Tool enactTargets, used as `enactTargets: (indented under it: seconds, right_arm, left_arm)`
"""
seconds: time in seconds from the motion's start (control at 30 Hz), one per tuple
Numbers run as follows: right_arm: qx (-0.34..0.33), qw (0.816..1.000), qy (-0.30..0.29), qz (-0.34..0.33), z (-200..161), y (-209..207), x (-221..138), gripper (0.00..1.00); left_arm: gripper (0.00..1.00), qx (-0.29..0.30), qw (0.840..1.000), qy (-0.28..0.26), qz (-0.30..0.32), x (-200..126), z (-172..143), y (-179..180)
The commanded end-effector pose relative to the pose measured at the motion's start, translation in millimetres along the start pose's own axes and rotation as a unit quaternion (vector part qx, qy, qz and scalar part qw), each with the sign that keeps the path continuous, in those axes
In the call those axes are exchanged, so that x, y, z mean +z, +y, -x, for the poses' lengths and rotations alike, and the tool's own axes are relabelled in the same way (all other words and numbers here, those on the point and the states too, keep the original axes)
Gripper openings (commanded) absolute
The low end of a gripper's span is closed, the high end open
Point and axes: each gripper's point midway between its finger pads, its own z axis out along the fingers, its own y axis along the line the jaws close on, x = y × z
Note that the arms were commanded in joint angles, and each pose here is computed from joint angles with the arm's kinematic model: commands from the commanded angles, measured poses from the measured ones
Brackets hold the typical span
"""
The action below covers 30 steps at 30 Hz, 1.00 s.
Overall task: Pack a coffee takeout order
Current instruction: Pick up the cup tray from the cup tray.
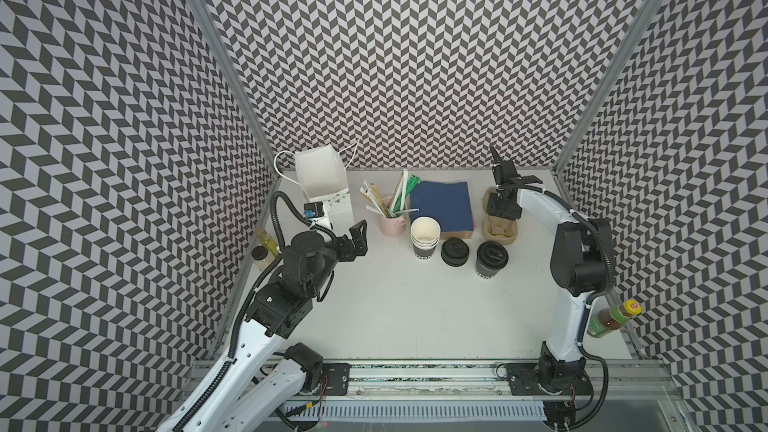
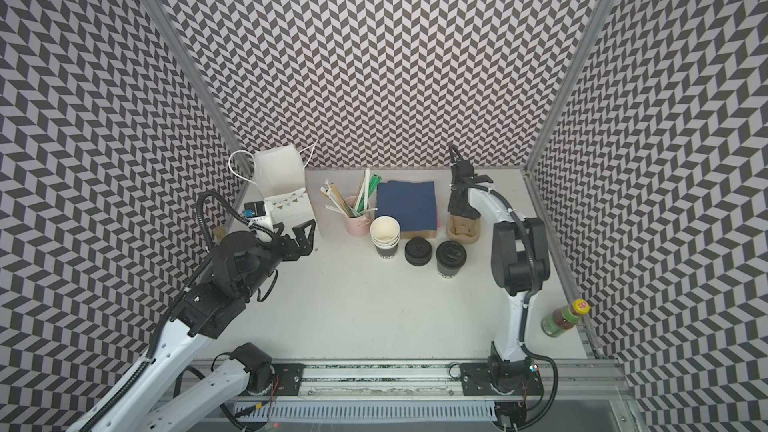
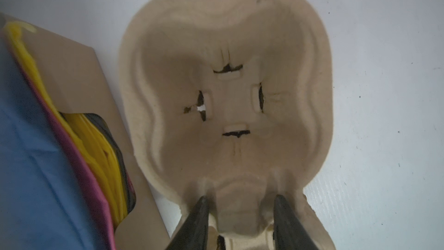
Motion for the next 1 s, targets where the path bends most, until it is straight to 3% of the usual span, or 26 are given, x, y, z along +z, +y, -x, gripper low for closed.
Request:
enactTargets:
  seconds: [0.0, 0.4, 0.53, 0.7, 0.8, 0.97]
  right_arm:
    - [-0.005, 1.000, -0.002, 0.006, 2, 8, 2, 0.40]
    - [-0.004, 1.000, -0.018, 0.008, 6, 9, -10, 0.30]
    - [0.000, 0.999, -0.033, 0.012, 12, 8, -23, 0.19]
    - [-0.003, 1.000, -0.026, 0.014, 6, 8, -18, 0.21]
    - [-0.003, 1.000, -0.020, 0.009, 3, 6, -14, 0.17]
    - [0.005, 0.999, -0.044, 0.017, 15, 6, -35, 0.13]
  left_arm:
    - [0.97, 0.006, 1.000, -0.006, 0.008, -1, 1, 4]
    - [0.97, 0.007, 1.000, -0.006, 0.011, -1, 1, 6]
    - [0.97, 0.007, 1.000, -0.006, 0.011, -1, 1, 5]
    - [0.97, 0.008, 1.000, -0.003, 0.011, 0, 0, 5]
    - [0.97, 0.009, 1.000, -0.005, 0.012, -1, 1, 6]
    - [0.97, 0.008, 1.000, -0.009, 0.013, -2, 2, 7]
